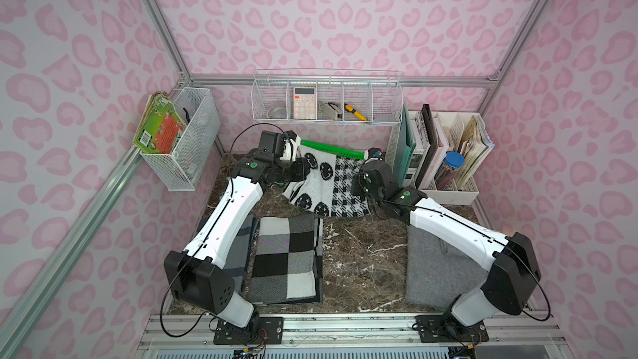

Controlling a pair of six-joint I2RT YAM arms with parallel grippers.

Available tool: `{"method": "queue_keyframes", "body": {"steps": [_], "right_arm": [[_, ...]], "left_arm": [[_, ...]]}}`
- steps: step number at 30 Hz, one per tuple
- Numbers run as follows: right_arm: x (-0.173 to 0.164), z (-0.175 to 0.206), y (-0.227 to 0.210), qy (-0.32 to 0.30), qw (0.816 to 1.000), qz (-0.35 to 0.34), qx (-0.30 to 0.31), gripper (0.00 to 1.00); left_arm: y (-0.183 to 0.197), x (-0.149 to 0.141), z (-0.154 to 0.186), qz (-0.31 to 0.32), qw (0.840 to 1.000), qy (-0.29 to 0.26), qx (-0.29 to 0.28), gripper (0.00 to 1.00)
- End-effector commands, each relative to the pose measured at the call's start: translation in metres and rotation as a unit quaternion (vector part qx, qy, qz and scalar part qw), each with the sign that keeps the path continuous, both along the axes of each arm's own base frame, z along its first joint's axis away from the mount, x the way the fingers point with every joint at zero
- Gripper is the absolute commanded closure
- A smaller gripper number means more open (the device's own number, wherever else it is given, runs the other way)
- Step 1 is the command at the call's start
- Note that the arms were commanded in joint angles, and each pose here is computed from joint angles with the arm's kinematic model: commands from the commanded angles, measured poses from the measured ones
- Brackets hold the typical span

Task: Put the folded scarf in the basket
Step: Place the scarf in the basket.

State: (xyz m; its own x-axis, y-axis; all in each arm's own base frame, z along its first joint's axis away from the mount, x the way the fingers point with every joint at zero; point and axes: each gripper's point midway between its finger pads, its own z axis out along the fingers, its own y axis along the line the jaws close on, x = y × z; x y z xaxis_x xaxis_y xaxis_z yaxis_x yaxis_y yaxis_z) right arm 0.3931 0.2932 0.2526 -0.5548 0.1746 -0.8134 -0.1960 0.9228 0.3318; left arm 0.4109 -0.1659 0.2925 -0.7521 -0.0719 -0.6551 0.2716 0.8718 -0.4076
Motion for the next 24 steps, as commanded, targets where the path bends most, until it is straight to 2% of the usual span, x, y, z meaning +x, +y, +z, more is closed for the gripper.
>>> {"method": "queue_keyframes", "body": {"steps": [1, 11, 17, 24], "right_arm": [[0.019, 0.011, -0.001, -0.017, 1.0, -0.013, -0.002, 1.0], [0.074, -0.005, -0.002, -0.022, 0.999, -0.039, -0.013, 1.0], [0.092, -0.013, 0.003, -0.028, 0.998, -0.048, -0.018, 1.0], [0.104, -0.039, 0.013, -0.012, 0.998, -0.045, -0.032, 1.0]], "left_arm": [[0.005, 0.02, 0.005, -0.005, 1.0, -0.021, 0.001, 1.0], [0.014, 0.088, -0.005, -0.005, 0.999, -0.049, -0.013, 1.0], [0.012, 0.123, -0.013, -0.011, 0.997, -0.077, -0.003, 1.0], [0.022, 0.148, -0.039, 0.01, 0.996, -0.085, 0.033, 1.0]]}}
